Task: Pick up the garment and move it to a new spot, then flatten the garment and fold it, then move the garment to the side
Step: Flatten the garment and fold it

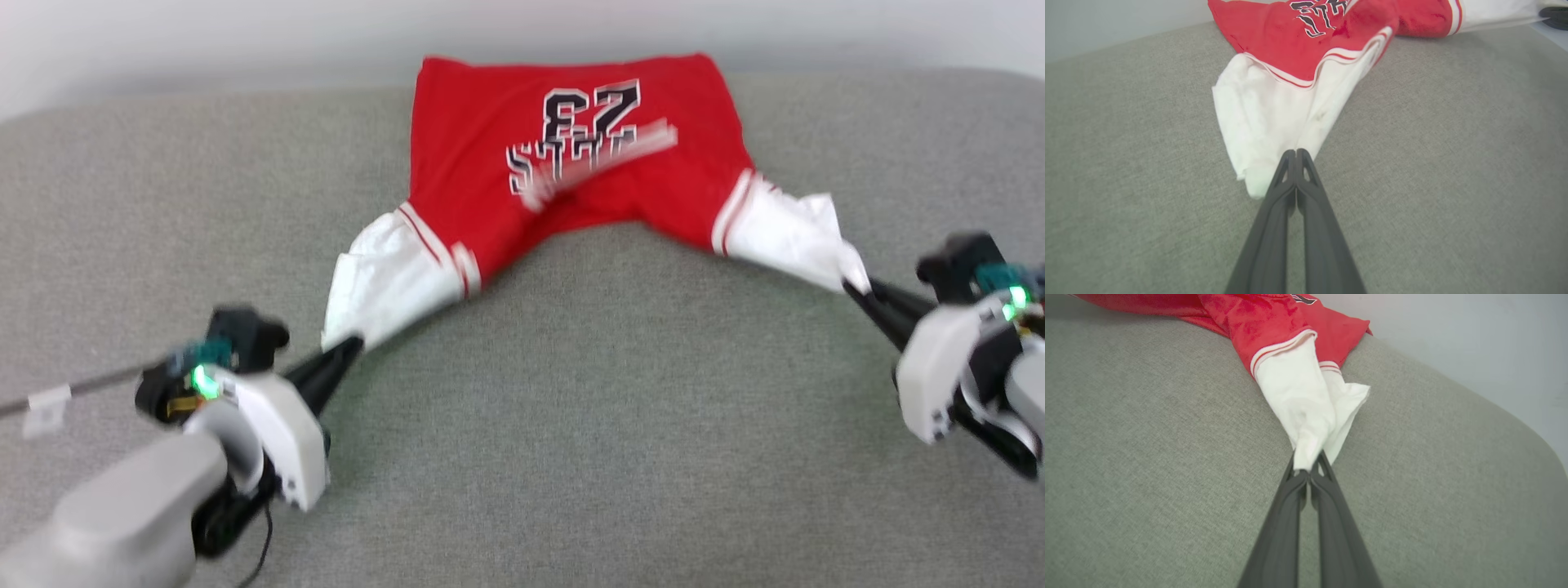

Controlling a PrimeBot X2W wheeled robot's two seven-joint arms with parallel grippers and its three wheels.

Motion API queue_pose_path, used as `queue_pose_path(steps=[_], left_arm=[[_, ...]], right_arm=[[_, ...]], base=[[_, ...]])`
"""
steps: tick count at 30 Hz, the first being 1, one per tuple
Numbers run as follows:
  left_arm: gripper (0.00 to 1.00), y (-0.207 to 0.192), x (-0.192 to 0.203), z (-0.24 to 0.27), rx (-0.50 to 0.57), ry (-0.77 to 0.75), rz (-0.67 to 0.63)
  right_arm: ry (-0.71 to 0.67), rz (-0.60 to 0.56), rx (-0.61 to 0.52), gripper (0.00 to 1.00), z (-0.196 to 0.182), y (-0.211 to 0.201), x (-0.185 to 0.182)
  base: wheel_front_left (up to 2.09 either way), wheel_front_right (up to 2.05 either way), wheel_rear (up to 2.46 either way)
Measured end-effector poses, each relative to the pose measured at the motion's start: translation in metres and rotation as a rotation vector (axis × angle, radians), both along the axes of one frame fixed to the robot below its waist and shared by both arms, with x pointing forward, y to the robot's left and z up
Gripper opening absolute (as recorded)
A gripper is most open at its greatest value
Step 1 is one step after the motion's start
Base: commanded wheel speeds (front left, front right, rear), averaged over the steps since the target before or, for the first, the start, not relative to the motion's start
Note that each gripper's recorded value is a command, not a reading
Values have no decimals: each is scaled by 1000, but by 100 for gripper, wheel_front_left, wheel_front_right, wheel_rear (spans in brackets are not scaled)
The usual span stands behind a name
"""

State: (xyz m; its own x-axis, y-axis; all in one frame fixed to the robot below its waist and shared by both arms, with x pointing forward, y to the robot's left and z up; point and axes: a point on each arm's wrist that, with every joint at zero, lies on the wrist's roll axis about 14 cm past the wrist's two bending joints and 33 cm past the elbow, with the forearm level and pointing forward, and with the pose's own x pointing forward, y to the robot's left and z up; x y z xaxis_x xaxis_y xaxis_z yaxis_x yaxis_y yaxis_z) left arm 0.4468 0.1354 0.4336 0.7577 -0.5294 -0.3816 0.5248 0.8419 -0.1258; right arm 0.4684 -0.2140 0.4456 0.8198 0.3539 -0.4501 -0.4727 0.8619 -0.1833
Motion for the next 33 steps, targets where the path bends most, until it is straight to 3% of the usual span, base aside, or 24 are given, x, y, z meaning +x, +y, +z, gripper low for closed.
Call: queue_pose_path(steps=[10,19,25,29,30,31,33], left_arm=[[0,20,-96,-26,16,123,68],[0,35,-150,-40,18,213,137],[0,31,-171,-47,6,263,146],[0,32,-169,-44,5,247,154],[0,31,-168,-42,7,239,151],[0,30,-167,-41,8,234,149],[0,27,-163,-38,1,217,145]], right_arm=[[119,-105,43,0,-27,-44,-102],[241,-213,87,0,-56,-69,-182],[340,-222,94,0,-73,-65,-212],[328,-229,98,1,-67,-63,-204],[330,-229,97,41,-66,-62,-202],[317,-223,94,100,-62,-61,-198],[274,-229,97,100,-49,-64,-184]], base=[[0,0,0],[0,0,0],[0,0,0],[0,0,0],[0,0,0],[0,0,0],[0,0,0]])
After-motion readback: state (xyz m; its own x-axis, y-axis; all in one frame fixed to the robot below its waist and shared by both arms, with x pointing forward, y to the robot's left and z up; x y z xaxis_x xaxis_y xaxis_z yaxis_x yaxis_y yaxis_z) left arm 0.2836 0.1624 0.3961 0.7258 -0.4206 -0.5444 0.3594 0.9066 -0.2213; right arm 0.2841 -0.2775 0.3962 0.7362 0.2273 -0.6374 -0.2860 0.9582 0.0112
